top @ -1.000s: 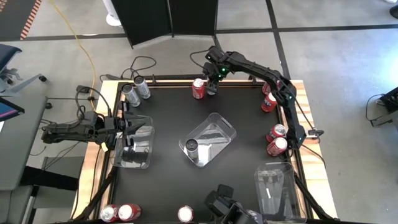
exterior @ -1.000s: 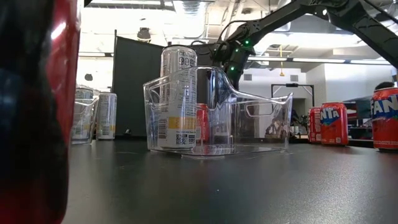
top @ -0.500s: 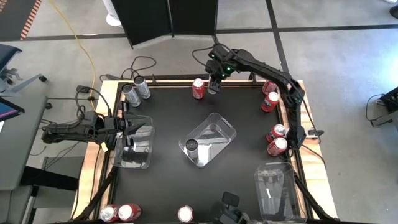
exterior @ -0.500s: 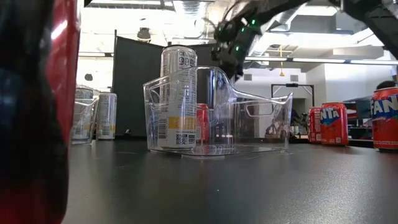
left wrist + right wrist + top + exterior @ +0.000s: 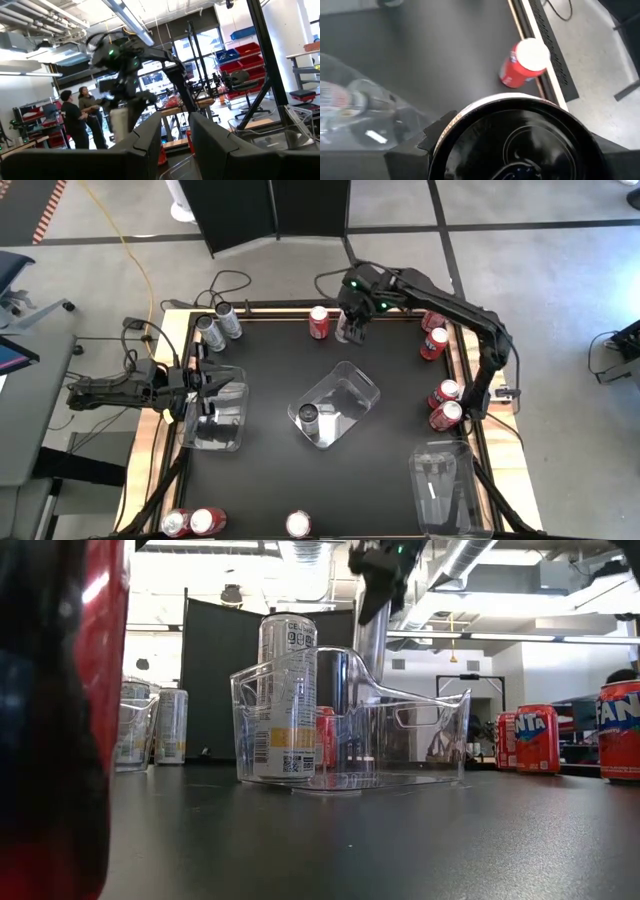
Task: Sort soda cans
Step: Put the white soda can into the middle transparent bin
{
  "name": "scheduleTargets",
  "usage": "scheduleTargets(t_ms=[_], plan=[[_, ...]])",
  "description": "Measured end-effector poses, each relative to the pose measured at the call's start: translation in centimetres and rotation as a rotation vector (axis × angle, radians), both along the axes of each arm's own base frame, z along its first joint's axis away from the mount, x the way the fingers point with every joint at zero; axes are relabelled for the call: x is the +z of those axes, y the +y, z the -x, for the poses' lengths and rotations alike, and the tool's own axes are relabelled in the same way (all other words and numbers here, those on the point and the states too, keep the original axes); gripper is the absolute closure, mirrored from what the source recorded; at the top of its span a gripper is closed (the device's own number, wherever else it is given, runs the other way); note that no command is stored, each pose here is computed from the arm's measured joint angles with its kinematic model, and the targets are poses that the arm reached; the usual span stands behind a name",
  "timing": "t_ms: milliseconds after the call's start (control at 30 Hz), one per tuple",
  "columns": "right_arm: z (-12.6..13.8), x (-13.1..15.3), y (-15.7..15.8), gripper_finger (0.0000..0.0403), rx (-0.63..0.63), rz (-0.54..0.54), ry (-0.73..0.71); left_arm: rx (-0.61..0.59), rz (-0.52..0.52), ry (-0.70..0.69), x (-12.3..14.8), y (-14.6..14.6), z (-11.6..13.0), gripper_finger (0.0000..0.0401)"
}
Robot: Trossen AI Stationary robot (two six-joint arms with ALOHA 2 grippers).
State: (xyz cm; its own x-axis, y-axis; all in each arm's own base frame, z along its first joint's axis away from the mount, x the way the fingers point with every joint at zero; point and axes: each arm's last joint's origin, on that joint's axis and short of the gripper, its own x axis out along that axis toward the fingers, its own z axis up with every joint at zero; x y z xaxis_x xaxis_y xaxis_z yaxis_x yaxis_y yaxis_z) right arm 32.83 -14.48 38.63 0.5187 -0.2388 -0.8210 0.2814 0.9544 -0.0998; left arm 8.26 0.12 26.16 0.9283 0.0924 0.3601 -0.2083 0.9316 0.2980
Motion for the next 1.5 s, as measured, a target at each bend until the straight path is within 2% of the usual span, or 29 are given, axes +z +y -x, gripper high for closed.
scheduleTargets(t_ms=[167, 400, 733, 967, 1167, 1500], plan=[[0.1, 1.0, 3.7, 0.0139, 0.029, -0.019, 0.001, 0.000, 0.000, -0.001, 0.0, 0.0, 0.0, 0.0301], [-1.0, 0.9, 8.8, 0.0139, 0.119, -0.044, 0.014, 0.000, -0.001, -0.009, 0.1, 0.0, 0.0, 0.0301], [-1.8, 0.5, 13.0, 0.0139, 0.157, -0.063, 0.018, -0.003, 0.009, -0.014, 0.1, 0.0, 0.0, 0.0301], [-4.3, -2.8, 14.2, 0.0139, 0.189, -0.074, 0.126, -0.017, 0.045, 0.007, -0.1, 0.0, 0.0, 0.0301], [-5.7, -5.4, 13.0, 0.0139, 0.172, -0.080, 0.223, -0.036, 0.095, 0.009, -0.2, 0.0, -0.1, 0.0301], [-6.1, -5.5, 10.9, 0.0139, 0.102, -0.094, 0.174, -0.044, 0.122, 0.056, -0.6, 0.0, -0.2, 0.0301]])
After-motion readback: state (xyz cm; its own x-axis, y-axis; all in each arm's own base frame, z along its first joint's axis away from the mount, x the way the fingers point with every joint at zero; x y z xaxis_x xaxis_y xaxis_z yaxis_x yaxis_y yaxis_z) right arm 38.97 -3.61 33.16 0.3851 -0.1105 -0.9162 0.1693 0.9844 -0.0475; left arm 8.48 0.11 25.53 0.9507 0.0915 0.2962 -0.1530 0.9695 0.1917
